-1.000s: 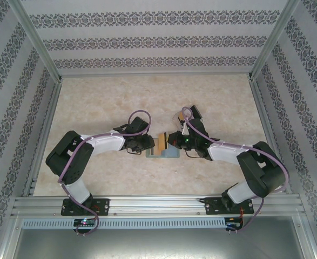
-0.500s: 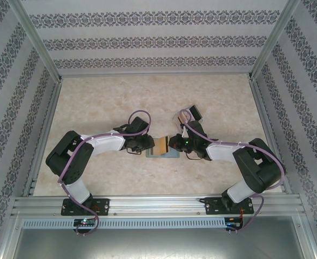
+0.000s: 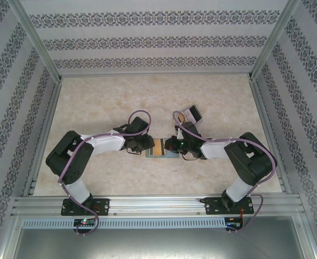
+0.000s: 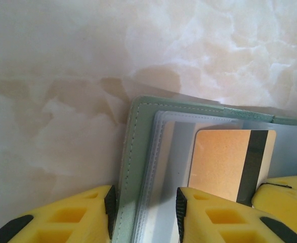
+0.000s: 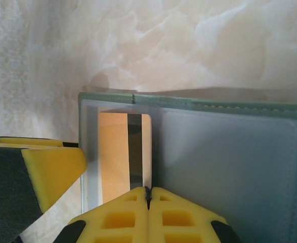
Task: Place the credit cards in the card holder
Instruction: Insert the credit card into the card slot.
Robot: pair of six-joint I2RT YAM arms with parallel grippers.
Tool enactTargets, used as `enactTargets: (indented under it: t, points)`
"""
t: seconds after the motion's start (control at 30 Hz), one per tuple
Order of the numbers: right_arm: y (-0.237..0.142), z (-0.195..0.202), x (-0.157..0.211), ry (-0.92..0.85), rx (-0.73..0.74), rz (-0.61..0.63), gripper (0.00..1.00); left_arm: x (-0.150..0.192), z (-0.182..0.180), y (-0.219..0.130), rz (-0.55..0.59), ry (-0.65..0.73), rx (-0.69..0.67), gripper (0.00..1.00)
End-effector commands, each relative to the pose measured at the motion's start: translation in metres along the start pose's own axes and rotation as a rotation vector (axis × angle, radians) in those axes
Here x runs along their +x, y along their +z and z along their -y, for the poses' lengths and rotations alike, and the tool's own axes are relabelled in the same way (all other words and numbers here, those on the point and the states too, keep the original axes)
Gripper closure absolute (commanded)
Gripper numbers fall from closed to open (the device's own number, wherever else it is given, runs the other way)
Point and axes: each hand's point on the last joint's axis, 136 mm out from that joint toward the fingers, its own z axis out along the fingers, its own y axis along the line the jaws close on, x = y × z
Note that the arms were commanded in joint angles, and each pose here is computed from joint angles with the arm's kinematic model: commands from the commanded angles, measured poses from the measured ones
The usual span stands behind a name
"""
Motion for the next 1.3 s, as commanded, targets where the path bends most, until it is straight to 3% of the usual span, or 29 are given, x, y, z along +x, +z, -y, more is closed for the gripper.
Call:
enactTargets:
  t: [0.0,0.33,0.93,1.27]
  points:
    - [0.0,-0.002,-0.001,-0.007,0.01,0.006,1.0,0.0,0.003,-0.003,0.009,0.007,-0.008,0.62]
    - [-0.034,-0.007,-0.016,-0.016,-0.005,0.076,1.0,-0.001,0.003,-0.003,0.011,0.01,-0.011,0.62]
    - [-0.005,0.004,0.005,-0.036,0.093,0.014,1.0,0.002,0.0,-0.001,0.004,0.006,-0.014,0.65]
    - [-0.002,-0.008,0.004,-0.051,0.052,-0.014,1.0,0.002,0.0,-0.003,0.007,0.008,-0.018,0.65]
